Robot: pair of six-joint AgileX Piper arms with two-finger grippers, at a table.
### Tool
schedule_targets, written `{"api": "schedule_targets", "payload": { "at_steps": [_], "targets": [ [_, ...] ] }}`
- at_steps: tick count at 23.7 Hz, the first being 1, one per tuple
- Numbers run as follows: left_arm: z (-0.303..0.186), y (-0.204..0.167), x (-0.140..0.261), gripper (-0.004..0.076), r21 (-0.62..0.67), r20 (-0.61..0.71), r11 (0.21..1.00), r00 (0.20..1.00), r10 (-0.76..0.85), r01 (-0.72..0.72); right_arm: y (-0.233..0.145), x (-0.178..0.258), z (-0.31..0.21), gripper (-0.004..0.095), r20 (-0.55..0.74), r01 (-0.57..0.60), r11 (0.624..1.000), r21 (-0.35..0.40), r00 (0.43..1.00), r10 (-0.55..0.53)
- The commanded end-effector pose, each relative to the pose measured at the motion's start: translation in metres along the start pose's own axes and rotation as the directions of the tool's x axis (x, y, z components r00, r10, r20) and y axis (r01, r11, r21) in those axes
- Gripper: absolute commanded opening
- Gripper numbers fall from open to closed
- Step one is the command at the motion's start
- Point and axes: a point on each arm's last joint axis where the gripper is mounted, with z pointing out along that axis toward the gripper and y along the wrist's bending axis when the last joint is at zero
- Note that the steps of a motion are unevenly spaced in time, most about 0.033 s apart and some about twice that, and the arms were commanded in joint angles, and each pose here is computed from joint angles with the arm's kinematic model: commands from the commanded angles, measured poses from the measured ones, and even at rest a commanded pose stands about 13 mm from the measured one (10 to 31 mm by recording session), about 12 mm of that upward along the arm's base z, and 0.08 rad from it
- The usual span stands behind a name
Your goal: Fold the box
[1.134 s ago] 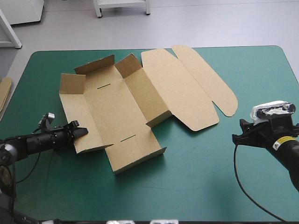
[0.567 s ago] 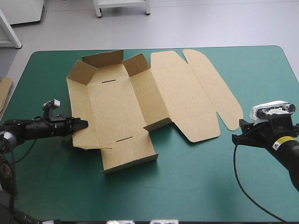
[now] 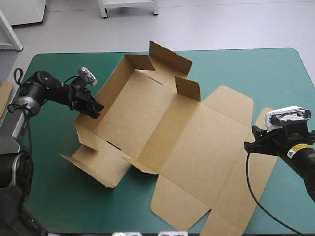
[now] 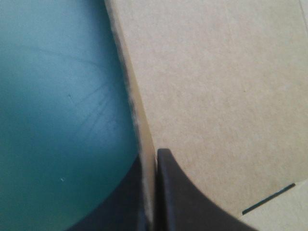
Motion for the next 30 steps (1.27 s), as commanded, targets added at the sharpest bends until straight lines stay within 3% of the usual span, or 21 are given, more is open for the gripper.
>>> {"api": "schedule_targets", "payload": {
  "at_steps": [1,7,10,14,17,19,23,30],
  "targets": [
    [-0.019,-0.013,-0.051,-0.0008,-0.114,0.014,0.955,0.961,0.276,-0.272,-0.001,-0.016,-0.007,0.0554,0.093,0.004,1.000,0.007,0.996,-0.005],
    [-0.019,-0.053,-0.129,-0.0008,-0.289,0.088,0.773,0.789,0.609,-0.564,0.002,-0.016,-0.007,0.0554,0.099,-0.039,0.999,-0.029,0.994,0.042],
    [-0.006,-0.089,-0.144,-0.0008,-0.270,0.027,0.679,0.699,0.715,-0.683,0.005,-0.019,-0.007,0.0554,0.122,-0.102,0.992,-0.076,0.986,0.111],
    [0.005,-0.116,-0.156,-0.0009,-0.309,-0.100,0.527,0.578,0.810,-0.792,0.000,-0.018,-0.007,0.0554,0.122,-0.083,0.996,-0.017,0.989,0.085],
    [0.000,-0.139,-0.170,-0.0009,-0.412,-0.170,0.408,0.509,0.844,-0.815,-0.010,-0.014,-0.010,0.0554,0.037,-0.005,0.995,0.096,0.999,0.002],
    [-0.005,-0.148,-0.175,-0.0009,-0.453,-0.155,0.406,0.519,0.841,-0.794,-0.012,-0.016,-0.015,0.0554,0.012,0.008,0.992,0.123,1.000,-0.010],
    [-0.011,-0.163,-0.178,-0.0009,-0.494,-0.100,0.504,0.622,0.776,-0.709,-0.014,-0.029,-0.021,0.0554,0.046,0.000,0.991,0.132,0.999,-0.006],
    [0.008,-0.190,-0.169,-0.0009,-0.496,-0.154,0.481,0.619,0.770,-0.723,-0.014,-0.056,-0.004,0.0554,0.034,0.002,0.991,0.131,0.999,-0.006]
  ]
}}
